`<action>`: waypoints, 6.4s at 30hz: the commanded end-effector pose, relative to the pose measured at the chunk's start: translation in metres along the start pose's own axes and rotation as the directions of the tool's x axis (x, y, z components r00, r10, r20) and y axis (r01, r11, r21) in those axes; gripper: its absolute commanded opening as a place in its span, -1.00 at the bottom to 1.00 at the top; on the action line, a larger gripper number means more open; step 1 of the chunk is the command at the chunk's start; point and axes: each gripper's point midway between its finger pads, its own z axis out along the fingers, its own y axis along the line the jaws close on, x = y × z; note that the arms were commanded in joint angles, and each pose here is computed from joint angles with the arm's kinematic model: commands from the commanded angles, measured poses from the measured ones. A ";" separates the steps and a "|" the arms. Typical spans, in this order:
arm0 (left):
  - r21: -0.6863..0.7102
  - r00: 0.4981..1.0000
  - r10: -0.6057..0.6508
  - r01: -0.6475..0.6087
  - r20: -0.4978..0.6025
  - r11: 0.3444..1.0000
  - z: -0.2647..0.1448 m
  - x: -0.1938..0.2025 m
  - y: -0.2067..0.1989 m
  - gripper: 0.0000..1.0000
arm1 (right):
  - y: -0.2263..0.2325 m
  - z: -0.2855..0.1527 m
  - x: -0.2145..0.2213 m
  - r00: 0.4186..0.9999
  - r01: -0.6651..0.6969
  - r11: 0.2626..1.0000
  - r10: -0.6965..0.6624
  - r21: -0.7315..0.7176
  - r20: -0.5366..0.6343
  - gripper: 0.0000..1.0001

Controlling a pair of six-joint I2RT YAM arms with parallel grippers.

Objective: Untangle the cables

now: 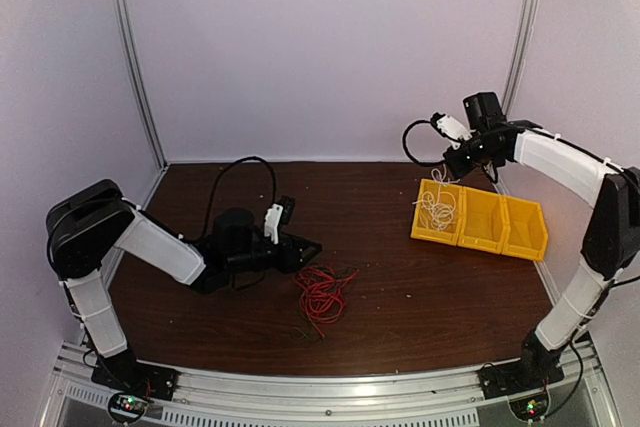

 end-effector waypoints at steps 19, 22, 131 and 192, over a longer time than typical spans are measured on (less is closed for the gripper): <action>-0.040 0.999 0.034 -0.033 0.024 0.999 -0.006 -0.015 0.001 -0.08 | 0.056 0.119 0.093 0.966 -0.115 0.967 0.056 -0.226 -0.252 -0.94; -0.043 0.999 0.045 -0.044 0.014 0.998 -0.006 -0.015 0.000 -0.08 | 0.051 0.106 0.089 0.968 -0.108 0.971 0.054 -0.213 -0.245 -0.81; -0.020 0.941 0.228 -0.230 0.252 0.973 -0.050 -0.086 -0.075 0.20 | 0.267 -0.148 -0.141 0.878 0.404 0.620 -0.055 -0.672 0.476 -1.00; -0.162 0.914 0.402 -0.388 0.059 0.907 -0.022 -0.020 -0.025 0.06 | 0.071 -0.331 -0.255 0.537 0.422 0.756 0.236 -0.500 0.810 -1.00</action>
